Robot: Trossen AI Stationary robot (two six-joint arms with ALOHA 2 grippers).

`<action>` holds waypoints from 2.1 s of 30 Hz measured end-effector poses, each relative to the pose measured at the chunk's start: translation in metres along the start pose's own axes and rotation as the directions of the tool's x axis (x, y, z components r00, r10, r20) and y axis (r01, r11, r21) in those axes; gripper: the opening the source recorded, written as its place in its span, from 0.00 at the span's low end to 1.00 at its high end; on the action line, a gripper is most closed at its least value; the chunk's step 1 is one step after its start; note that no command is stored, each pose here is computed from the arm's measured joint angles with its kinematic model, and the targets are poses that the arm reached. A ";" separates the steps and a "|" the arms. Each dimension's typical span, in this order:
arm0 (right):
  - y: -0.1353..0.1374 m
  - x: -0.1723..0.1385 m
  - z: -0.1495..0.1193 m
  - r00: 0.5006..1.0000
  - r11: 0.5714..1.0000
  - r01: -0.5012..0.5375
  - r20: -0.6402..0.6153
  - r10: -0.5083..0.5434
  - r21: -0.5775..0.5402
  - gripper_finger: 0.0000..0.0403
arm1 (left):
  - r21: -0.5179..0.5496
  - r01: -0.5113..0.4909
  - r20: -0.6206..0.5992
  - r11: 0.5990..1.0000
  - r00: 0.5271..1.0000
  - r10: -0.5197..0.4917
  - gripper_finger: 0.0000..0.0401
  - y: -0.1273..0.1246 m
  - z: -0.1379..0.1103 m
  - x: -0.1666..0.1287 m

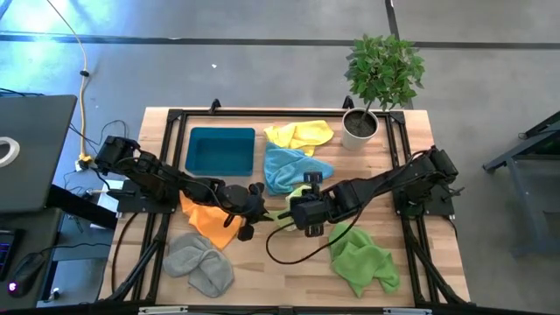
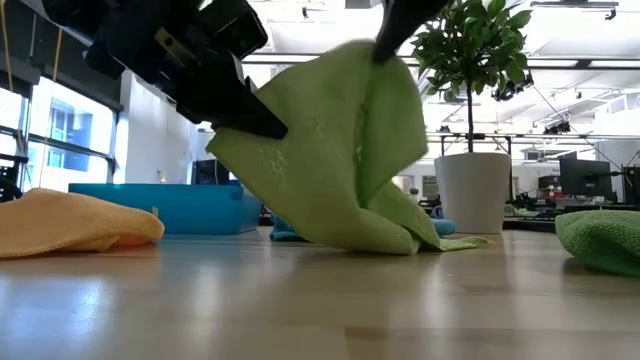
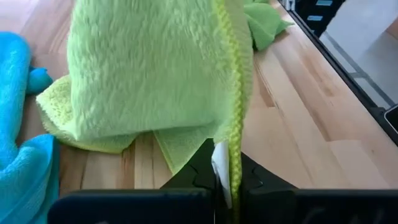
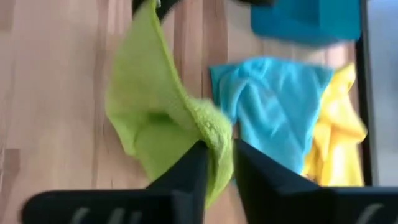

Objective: Fold microfiber towels
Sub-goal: Fold the light green microfiber cloth

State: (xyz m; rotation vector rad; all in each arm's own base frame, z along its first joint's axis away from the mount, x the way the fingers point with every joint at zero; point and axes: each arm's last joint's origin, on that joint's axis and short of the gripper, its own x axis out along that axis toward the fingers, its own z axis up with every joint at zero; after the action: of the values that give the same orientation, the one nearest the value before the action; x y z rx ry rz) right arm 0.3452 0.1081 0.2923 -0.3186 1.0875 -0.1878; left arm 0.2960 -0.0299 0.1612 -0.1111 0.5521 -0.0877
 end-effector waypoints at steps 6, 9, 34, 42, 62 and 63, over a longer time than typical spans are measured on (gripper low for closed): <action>0.018 0.048 -0.040 0.993 0.999 0.025 -0.112 -0.021 0.040 0.34 | -0.033 -0.015 -0.090 0.999 0.996 0.012 0.00 0.001 -0.009 0.000; 0.026 0.072 -0.054 0.997 0.997 0.018 -0.073 -0.012 0.076 0.35 | -0.033 -0.041 -0.161 0.999 0.986 0.035 0.00 0.002 -0.016 -0.001; 0.005 0.090 -0.093 0.979 0.985 0.113 0.157 -0.132 0.128 0.31 | -0.012 -0.185 -0.309 0.983 0.936 0.172 0.00 0.010 -0.031 -0.006; -0.003 0.102 -0.124 0.849 0.943 -0.164 0.529 -0.014 0.288 0.31 | -0.008 -0.234 -0.301 0.972 0.928 0.221 0.00 0.012 -0.030 -0.006; 0.012 0.122 -0.118 0.763 0.928 -0.302 0.639 0.098 0.218 0.31 | 0.007 -0.255 -0.247 0.967 0.936 0.249 0.00 0.013 -0.026 -0.005; 0.012 0.122 -0.118 0.763 0.923 -0.310 0.639 0.099 0.227 0.31 | 0.010 -0.267 -0.245 0.964 0.934 0.261 0.00 0.013 -0.025 -0.005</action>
State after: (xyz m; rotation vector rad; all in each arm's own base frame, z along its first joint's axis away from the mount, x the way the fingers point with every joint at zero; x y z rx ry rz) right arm 0.2955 0.0635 0.1357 0.0495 0.4112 -0.0470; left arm 0.2792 -0.0183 0.1404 -0.0477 0.8103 0.1704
